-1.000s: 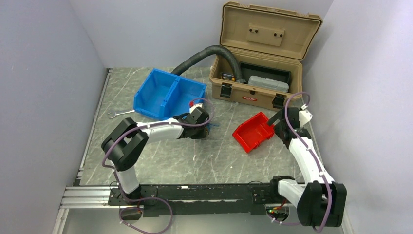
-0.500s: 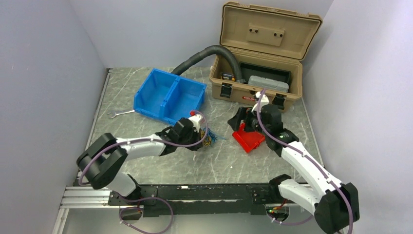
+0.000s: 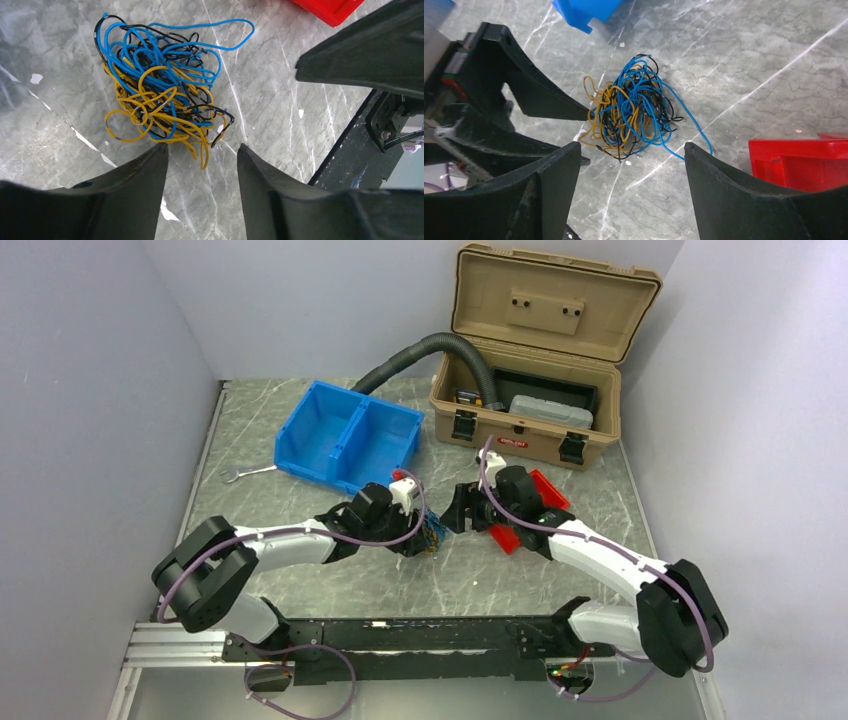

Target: Untangle the cables

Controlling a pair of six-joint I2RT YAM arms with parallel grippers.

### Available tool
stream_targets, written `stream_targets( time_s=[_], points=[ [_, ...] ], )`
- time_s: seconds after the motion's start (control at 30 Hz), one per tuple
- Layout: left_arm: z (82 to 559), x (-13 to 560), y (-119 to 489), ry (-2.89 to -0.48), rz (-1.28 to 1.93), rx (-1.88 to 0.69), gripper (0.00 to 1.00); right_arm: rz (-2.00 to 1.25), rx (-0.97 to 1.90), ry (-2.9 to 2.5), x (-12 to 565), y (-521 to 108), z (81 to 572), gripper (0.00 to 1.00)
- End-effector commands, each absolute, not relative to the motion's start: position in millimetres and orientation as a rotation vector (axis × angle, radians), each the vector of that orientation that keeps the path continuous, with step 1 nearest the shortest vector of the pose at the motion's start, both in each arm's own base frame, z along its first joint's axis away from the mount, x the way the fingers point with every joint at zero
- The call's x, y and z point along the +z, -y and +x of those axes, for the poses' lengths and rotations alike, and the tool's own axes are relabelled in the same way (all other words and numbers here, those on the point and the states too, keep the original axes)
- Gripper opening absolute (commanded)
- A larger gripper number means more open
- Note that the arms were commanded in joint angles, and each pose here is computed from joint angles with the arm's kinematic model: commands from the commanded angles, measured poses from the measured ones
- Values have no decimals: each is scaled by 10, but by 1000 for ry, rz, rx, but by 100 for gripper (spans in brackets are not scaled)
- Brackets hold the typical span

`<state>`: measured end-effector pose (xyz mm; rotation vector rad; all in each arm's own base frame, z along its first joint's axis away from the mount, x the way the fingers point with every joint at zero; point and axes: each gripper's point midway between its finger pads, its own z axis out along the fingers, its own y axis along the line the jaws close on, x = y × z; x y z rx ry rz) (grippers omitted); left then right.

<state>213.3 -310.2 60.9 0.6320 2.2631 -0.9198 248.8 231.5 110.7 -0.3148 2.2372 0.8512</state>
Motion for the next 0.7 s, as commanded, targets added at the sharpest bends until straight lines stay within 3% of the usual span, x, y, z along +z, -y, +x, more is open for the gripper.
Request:
stream_targets(
  time_s=[0.0, 0.17, 0.47, 0.53, 0.67],
  points=[
    [2175, 752, 3051, -2252, 573, -931, 60, -308, 761, -2210, 1056, -2358, 2569, 76],
    [2307, 841, 2936, -2275, 424, -1027, 61, -367, 643, -2258, 881, -2418, 2565, 68],
    [2497, 751, 2965, -2359, 395, -970, 57, -324, 528, -2304, 561, -2432, 2717, 51],
    [2513, 735, 2989, -2367, 395, -969, 57, -338, 548, -2306, 538, -2480, 2719, 43],
    [2574, 690, 3033, -2390, 406, -936, 53, -383, 626, -2309, 509, -2611, 2648, 14]
  ],
)
